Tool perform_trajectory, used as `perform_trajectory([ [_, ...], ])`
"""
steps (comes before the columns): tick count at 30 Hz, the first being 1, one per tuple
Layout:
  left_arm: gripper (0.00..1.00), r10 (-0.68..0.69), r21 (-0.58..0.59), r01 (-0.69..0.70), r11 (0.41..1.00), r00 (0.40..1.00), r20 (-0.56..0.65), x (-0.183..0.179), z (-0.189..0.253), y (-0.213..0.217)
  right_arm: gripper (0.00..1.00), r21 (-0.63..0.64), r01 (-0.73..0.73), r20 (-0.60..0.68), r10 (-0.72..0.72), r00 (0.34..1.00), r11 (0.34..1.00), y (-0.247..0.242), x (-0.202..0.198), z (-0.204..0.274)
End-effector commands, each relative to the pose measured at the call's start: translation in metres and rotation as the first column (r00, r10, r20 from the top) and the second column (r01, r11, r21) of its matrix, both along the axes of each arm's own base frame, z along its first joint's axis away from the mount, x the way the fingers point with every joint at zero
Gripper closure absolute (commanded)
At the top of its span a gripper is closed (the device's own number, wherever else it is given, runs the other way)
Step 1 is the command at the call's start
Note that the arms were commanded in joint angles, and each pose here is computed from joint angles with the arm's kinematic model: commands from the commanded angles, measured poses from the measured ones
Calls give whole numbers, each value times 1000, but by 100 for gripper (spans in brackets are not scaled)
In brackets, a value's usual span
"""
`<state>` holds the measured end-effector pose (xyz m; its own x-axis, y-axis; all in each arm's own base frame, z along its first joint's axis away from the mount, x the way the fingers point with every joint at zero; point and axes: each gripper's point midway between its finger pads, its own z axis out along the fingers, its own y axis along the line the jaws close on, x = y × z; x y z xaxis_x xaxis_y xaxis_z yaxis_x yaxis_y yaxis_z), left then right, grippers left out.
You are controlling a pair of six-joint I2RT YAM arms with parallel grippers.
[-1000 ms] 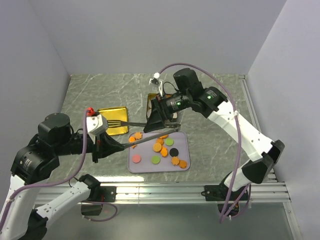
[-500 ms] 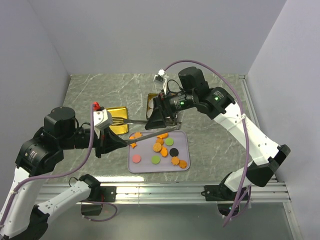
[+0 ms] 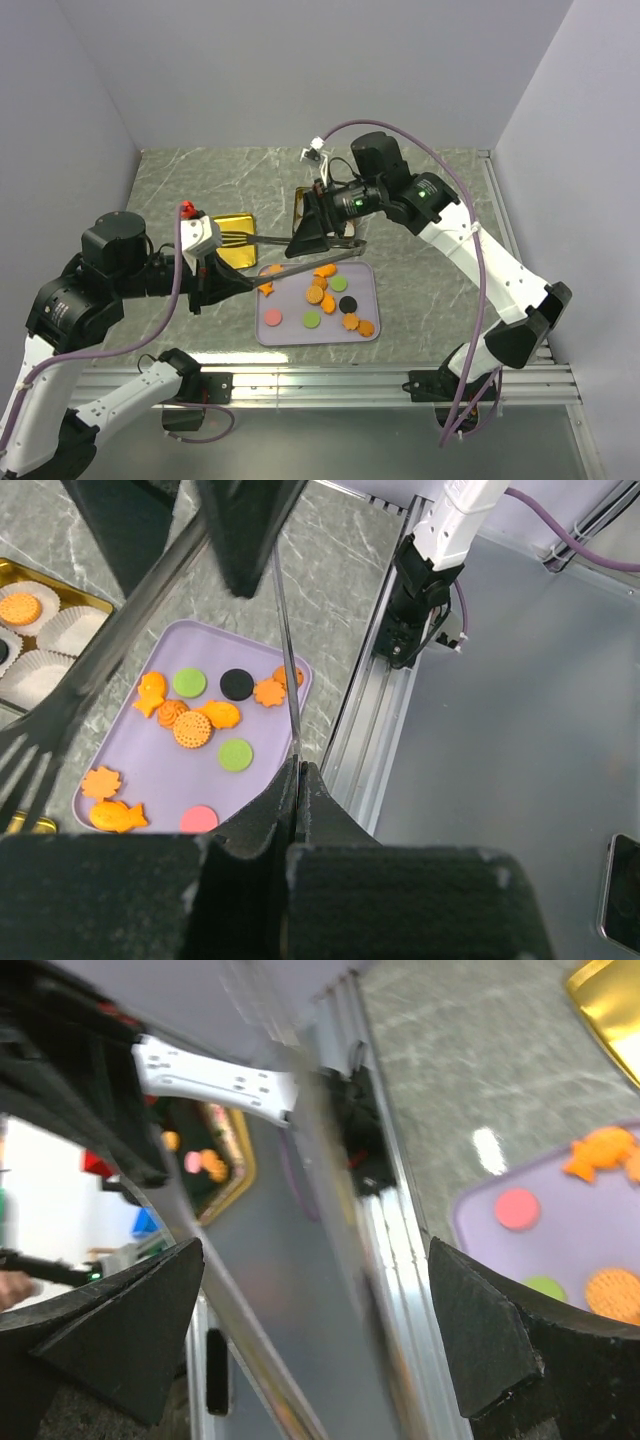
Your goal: Pack the cookies
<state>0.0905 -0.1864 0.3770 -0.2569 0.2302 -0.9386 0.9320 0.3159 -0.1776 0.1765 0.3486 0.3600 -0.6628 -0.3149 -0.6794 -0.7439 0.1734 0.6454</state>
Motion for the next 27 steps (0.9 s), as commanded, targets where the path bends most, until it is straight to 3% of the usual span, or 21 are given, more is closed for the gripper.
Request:
perform_trajectory([
  [1, 100, 0, -45, 2, 999, 999, 51, 2, 21, -3, 0, 148, -117, 21, 115, 993, 982, -8, -24, 35],
  [8, 100, 41, -35, -40, 999, 998, 46, 12, 26, -3, 0, 228, -241, -28, 254, 967, 943, -21, -57, 41],
  [21, 100, 73, -45, -71, 996, 997, 41, 37, 37, -15, 3, 256, -276, -12, 289, 957, 926, -31, -74, 48],
  [27, 100, 69, -71, -69, 995, 998, 6, 44, 42, -24, 9, 147, -259, 2, 261, 965, 955, -29, -73, 29],
])
